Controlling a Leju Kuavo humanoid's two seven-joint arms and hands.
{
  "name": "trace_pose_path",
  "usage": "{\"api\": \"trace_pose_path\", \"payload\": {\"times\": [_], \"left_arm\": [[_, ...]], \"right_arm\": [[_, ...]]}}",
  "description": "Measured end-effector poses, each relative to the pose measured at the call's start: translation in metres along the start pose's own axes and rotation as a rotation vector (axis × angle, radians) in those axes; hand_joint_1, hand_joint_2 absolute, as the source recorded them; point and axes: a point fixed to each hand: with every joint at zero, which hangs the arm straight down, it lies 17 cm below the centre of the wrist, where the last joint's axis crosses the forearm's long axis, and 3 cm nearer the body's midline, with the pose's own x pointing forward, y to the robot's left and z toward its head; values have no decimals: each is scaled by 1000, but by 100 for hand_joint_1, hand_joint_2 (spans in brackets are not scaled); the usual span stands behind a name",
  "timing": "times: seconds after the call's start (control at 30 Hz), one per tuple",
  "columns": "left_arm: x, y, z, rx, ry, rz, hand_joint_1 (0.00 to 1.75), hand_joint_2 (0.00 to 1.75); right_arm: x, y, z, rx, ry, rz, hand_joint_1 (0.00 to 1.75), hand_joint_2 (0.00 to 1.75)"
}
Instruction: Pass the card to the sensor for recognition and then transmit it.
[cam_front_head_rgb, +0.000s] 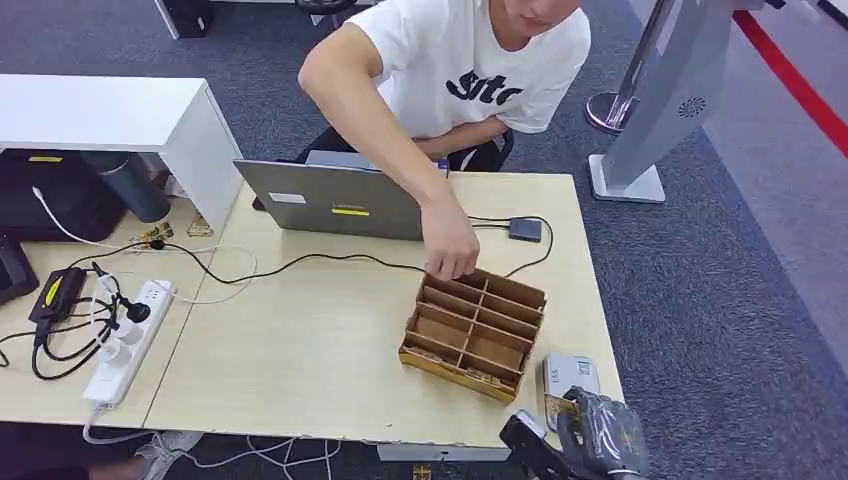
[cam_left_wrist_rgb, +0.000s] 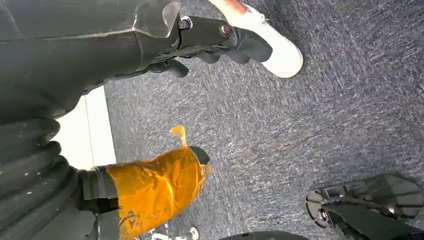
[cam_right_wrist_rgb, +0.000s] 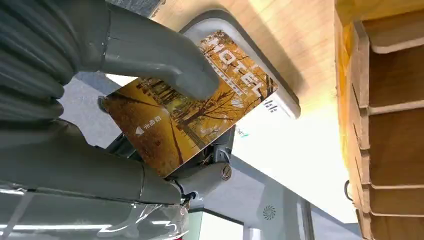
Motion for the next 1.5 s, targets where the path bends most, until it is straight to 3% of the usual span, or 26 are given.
{"api": "trace_pose_path", "payload": {"times": [0.33, 0.83, 1.13, 1.27, 1.5], "left_arm": [[0, 1, 0, 2, -5, -30, 0, 175], [-5, 2, 0, 8, 1, -39, 0, 175], [-8, 4, 0, 22, 4, -46, 0, 175], [-10, 2, 0, 12, -2, -97, 0, 175], [-12, 2, -1, 6, -10, -145, 0, 175]], "right_arm": [[1, 9, -1, 20, -5, 8, 175, 175], [10, -15, -3, -61, -29, -9, 175, 175], [63, -96, 2, -303, -211, -174, 175, 175], [100, -130, -8, -351, -310, -203, 175, 175], [163, -194, -56, -418, -382, -33, 175, 175]]}}
